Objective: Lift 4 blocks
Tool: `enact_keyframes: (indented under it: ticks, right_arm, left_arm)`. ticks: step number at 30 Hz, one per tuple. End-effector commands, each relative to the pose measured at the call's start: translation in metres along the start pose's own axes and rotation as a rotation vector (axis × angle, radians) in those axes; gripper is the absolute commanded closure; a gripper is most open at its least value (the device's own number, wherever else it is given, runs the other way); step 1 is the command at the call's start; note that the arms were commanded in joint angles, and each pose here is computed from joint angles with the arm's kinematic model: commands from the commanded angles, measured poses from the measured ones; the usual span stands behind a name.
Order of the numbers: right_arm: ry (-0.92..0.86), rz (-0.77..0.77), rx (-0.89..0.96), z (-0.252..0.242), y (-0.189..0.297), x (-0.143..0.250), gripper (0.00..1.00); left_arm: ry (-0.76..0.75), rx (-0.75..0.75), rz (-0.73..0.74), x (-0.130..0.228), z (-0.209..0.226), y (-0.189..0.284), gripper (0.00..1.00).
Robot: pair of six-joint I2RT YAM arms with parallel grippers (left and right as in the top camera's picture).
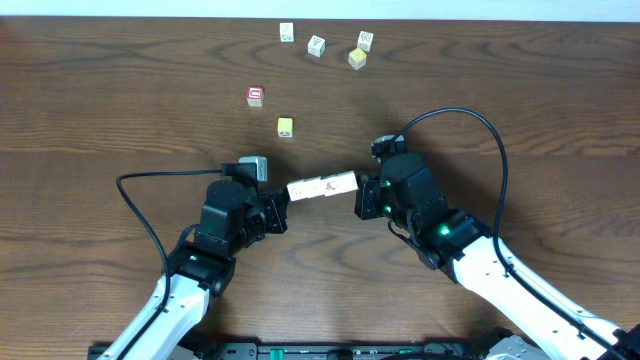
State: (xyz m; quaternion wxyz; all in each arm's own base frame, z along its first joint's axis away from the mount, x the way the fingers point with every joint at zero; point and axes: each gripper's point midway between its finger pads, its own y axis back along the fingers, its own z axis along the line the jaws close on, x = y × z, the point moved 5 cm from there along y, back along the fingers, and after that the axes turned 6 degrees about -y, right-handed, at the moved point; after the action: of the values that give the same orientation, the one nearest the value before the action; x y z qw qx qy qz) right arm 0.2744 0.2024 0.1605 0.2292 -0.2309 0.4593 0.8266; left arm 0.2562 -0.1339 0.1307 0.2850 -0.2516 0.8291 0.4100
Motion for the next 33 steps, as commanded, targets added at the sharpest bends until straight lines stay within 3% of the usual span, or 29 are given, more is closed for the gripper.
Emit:
enact_keyframes:
  ticks: [1, 33]
  right_arm:
    - [0.056, 0.118, -0.232, 0.047, 0.008, 0.016, 0.99]
    - [0.067, 0.165, -0.187, 0.043, -0.005, 0.03, 0.99]
  left_arm:
    - [-0.063, 0.239, 0.017, -0.011, -0.047, 0.008, 0.93]
    - [-0.071, 0.227, 0.043, -0.003, -0.051, 0.005, 0.93]
